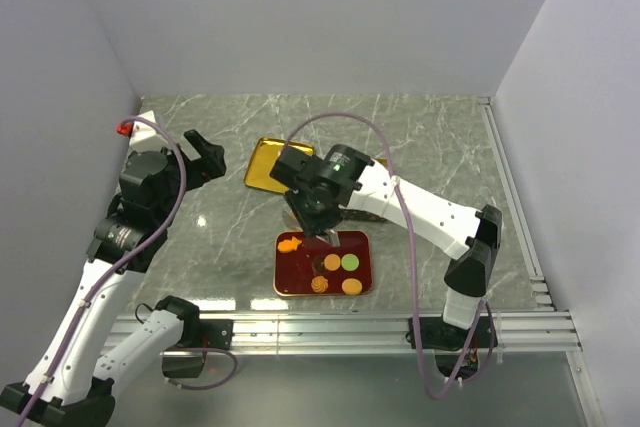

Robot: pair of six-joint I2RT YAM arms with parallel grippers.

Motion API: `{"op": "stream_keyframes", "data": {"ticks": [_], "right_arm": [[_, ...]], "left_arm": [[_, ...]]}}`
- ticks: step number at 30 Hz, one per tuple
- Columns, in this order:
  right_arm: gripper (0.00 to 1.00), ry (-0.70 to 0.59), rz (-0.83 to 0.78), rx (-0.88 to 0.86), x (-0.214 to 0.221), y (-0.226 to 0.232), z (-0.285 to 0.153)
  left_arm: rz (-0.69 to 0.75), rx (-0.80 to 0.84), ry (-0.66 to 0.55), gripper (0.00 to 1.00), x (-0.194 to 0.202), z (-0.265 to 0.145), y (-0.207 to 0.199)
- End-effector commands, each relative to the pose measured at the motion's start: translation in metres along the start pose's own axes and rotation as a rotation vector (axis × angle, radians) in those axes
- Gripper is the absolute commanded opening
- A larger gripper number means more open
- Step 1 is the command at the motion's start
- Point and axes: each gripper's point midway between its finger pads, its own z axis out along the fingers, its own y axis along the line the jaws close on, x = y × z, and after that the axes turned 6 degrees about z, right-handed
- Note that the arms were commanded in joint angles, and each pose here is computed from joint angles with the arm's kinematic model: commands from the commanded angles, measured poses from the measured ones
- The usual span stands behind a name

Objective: Pack the cookies

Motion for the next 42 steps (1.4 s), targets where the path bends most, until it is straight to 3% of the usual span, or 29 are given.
{"op": "stream_keyframes", "data": {"ticks": [1, 9, 17, 20, 42], "right_arm": [[0.43, -0.063, 0.002, 0.002, -0.018, -0.004, -0.031], [0.42, -0.139, 0.104, -0.057, -0.057, -0.029, -0.053], [0.41, -0.197, 0.343, 0.029, -0.071, -0.122, -0.063], [0.41, -0.195, 0.383, 0.049, -0.069, -0.137, -0.059], [0.41, -0.042, 0.407, 0.134, -0.053, -0.156, -0.007]], "left_arm": [[-0.004, 0.019, -0.024, 0.99, -0.013, -0.001, -0.007], [-0.062, 0.027, 0.004, 1.0, -0.011, -0.003, -0.012], [-0.095, 0.056, 0.067, 0.99, 0.002, 0.005, -0.021], [-0.106, 0.089, 0.062, 0.99, 0.003, 0.007, -0.028], [-0.087, 0.135, 0.091, 0.99, 0.016, 0.01, -0.033]]}}
